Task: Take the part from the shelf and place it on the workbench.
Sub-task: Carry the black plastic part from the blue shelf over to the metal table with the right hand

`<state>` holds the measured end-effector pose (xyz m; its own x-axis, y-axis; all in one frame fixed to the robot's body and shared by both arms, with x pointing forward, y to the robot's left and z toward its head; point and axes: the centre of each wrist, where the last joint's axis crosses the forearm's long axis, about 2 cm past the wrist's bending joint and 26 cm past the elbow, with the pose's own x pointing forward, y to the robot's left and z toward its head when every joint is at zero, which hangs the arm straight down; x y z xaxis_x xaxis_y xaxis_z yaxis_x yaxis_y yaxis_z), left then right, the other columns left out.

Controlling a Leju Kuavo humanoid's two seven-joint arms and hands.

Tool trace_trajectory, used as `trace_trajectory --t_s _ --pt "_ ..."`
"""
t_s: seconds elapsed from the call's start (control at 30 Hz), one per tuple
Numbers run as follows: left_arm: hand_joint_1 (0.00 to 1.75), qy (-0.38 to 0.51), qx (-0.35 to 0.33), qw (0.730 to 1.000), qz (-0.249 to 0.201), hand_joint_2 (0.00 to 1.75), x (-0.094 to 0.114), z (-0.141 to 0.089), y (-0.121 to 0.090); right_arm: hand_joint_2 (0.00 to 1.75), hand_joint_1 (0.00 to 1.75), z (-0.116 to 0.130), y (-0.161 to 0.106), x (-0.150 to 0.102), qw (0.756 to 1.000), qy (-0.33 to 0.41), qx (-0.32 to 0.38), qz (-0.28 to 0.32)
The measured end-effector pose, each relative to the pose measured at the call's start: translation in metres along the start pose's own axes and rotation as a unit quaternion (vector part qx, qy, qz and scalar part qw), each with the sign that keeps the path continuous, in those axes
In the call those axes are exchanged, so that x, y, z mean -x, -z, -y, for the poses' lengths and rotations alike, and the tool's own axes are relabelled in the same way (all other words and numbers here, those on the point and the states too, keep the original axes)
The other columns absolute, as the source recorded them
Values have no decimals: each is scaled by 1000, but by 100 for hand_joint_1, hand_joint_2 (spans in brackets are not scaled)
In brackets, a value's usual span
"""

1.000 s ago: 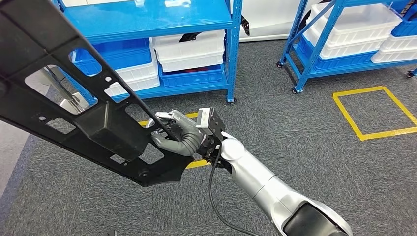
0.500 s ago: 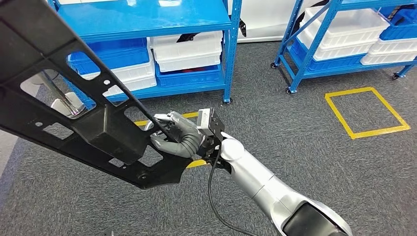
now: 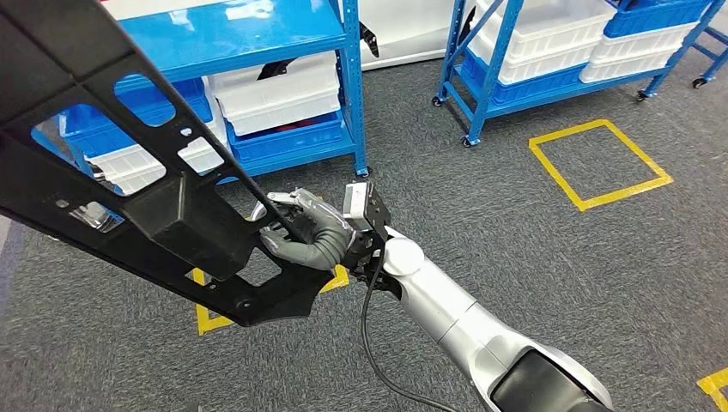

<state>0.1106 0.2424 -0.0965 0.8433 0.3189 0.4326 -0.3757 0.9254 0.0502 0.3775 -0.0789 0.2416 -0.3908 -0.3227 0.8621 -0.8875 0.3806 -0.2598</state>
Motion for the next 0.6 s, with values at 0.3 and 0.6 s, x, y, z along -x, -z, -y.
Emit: trace_trajectory --t_s 0.3,0.6 --pt "0 3 1 1000 5 175 -2 -1 1 175 175 0 2 1 1000 4 -1 -2" --pt "0 -1 1 1000 7 175 -3 0 1 175 175 2 -2 5 1000 4 -2 -8"
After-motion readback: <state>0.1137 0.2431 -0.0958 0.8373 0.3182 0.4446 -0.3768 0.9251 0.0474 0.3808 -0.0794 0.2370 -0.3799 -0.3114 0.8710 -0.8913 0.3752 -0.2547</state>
